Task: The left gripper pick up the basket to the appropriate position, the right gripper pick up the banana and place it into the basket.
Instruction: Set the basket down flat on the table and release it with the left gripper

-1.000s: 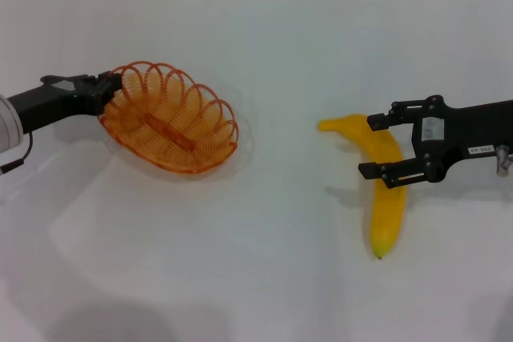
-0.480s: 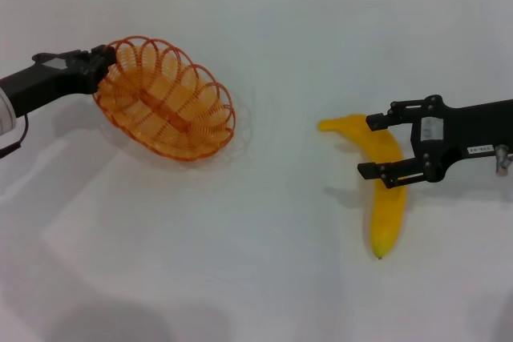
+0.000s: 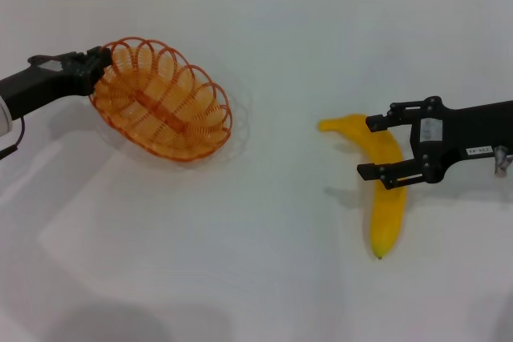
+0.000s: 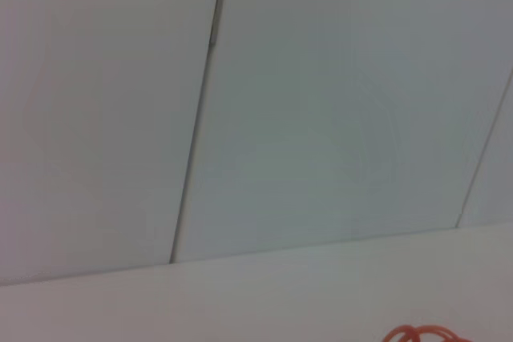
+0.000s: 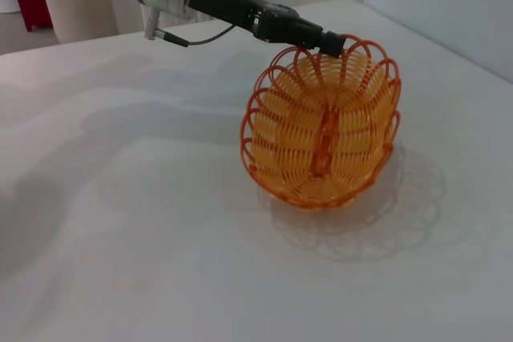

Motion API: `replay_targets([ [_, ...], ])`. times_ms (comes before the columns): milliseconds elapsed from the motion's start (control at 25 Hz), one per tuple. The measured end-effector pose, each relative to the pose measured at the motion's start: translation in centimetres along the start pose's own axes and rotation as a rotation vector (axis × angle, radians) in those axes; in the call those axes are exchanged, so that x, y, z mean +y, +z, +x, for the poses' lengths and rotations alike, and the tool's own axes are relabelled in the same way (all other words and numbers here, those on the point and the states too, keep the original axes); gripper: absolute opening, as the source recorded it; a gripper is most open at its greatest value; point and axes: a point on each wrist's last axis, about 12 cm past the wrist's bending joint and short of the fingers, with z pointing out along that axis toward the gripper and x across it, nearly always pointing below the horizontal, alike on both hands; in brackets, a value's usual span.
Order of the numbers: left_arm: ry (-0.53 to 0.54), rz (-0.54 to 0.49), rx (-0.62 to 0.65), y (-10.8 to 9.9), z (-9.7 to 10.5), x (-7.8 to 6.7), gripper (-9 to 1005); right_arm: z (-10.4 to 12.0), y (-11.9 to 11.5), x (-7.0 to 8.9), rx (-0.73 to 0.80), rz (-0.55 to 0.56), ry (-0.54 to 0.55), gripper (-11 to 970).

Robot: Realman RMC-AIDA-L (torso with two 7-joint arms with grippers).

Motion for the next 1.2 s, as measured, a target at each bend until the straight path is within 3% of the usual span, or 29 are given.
replay_targets([
  [1200, -0.157, -0.04, -0.101, 0.6, 4.5, -2.8, 71, -0.5, 1.0, 0.1, 0.019, -0.024, -0.018, 818],
])
